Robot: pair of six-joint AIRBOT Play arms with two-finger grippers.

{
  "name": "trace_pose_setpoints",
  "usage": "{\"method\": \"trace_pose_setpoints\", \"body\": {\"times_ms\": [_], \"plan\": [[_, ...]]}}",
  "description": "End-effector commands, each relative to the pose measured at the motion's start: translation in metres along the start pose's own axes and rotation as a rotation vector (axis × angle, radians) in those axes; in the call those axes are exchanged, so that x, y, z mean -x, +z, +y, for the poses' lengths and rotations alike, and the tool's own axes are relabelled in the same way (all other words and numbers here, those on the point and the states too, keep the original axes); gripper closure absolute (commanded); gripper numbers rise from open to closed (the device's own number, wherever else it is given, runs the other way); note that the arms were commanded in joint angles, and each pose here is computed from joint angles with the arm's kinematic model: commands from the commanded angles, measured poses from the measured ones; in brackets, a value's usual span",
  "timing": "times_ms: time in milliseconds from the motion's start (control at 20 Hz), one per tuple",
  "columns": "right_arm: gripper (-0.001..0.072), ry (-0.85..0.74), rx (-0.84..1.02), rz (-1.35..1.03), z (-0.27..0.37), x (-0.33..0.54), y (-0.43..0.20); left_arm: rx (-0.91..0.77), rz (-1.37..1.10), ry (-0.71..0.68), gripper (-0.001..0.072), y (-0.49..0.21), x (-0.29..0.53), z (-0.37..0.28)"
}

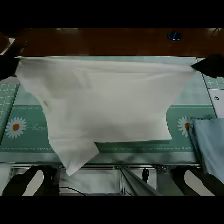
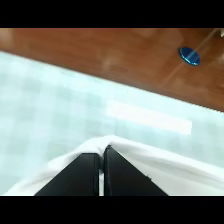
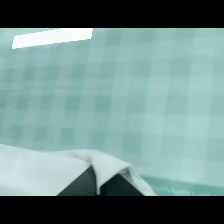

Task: Fold the shirts.

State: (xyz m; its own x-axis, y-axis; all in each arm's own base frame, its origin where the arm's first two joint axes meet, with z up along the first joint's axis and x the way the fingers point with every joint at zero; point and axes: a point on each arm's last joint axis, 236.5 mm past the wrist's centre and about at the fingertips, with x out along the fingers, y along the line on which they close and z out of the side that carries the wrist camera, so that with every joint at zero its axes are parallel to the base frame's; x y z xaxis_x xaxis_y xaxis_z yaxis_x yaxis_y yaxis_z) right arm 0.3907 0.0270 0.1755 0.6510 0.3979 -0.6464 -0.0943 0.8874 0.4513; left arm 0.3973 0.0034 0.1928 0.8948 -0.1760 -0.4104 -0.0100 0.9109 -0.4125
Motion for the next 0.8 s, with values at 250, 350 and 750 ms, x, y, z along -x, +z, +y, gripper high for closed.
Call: {"method": "trace_pose_setpoints", "body": {"times_ms": [250,350,750], "plan": [[0.0690,0.159,-0.318,0.045,-0.082,-0.176,0.041,0.252,0.171,-0.029,0.0687,-0.065,-0.207,0.009],[0.0690,0.161,-0.378,0.060,-0.094,-0.196,0.047,0.303,0.192,-0.033,0.0687,-0.075,-0.230,0.010],[0.0690,0.172,-0.413,0.144,-0.095,-0.226,0.028,0.420,0.344,-0.047,0.0687,-0.106,-0.244,0.021]]}}
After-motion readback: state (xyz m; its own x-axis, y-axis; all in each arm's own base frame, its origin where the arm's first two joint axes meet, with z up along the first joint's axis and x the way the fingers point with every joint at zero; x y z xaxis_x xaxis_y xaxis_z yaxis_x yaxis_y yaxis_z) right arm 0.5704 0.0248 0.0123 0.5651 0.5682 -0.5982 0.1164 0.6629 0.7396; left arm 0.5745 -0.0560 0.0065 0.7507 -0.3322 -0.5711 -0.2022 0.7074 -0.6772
